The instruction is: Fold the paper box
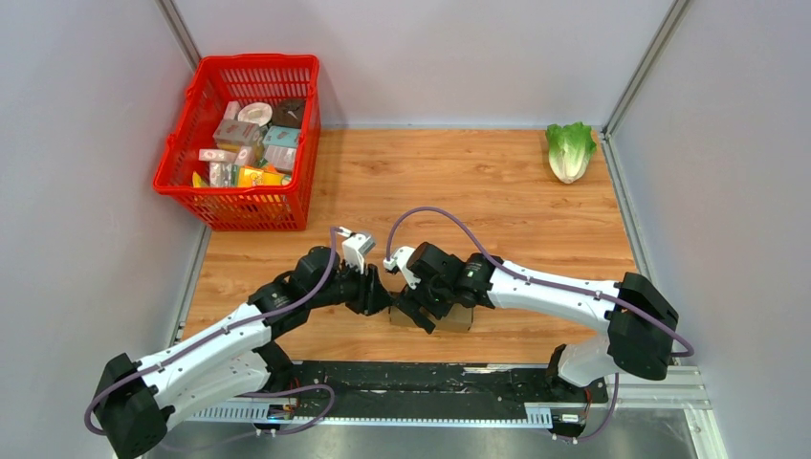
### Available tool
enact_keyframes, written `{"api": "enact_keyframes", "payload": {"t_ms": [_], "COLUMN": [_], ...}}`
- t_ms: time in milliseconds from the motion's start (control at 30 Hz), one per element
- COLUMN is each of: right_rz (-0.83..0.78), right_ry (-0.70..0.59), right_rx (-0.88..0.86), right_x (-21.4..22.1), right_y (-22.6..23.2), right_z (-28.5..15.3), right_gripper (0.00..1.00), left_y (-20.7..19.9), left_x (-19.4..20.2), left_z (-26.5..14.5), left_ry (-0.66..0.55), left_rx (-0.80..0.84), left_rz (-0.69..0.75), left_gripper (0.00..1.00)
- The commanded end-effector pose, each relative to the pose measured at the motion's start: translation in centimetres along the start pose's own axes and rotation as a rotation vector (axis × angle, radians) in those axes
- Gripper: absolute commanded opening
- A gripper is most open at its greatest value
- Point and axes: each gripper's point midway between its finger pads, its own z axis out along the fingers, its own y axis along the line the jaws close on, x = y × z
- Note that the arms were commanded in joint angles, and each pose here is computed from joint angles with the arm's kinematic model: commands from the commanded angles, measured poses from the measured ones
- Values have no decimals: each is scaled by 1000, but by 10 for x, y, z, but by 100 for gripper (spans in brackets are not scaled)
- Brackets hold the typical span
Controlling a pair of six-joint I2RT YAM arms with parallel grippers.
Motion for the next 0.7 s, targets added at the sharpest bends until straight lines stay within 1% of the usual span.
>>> {"api": "enact_keyframes", "payload": {"t_ms": [0,67,400,467,567,633,667], "right_rz": [7,8,8,8,9,7,9], "right_ry": [-58,-58,-57,-57,-57,-58,-60], "right_rx": [-23,-23,-31,-31,-33,-34,-36], "right_x": [-13,-13,-13,-13,-12,-13,-13], "right_y": [4,4,5,5,5,6,6], "right_z": [-4,-4,-3,-3,-4,-4,-4], "right_gripper": [83,83,83,83,83,83,82], "left_y": [-13,-16,-16,-16,-12,-8,-8], "left_x": [-15,-14,-4,-4,2,4,3], "left_z": [-1,0,-3,-4,-6,-6,-6], "left_ry": [-13,-3,42,44,57,54,49], "left_rx": [19,16,9,6,-8,-20,-23], "left_rz": [39,50,39,44,52,55,55], "left_gripper": [48,50,49,53,55,55,52]}}
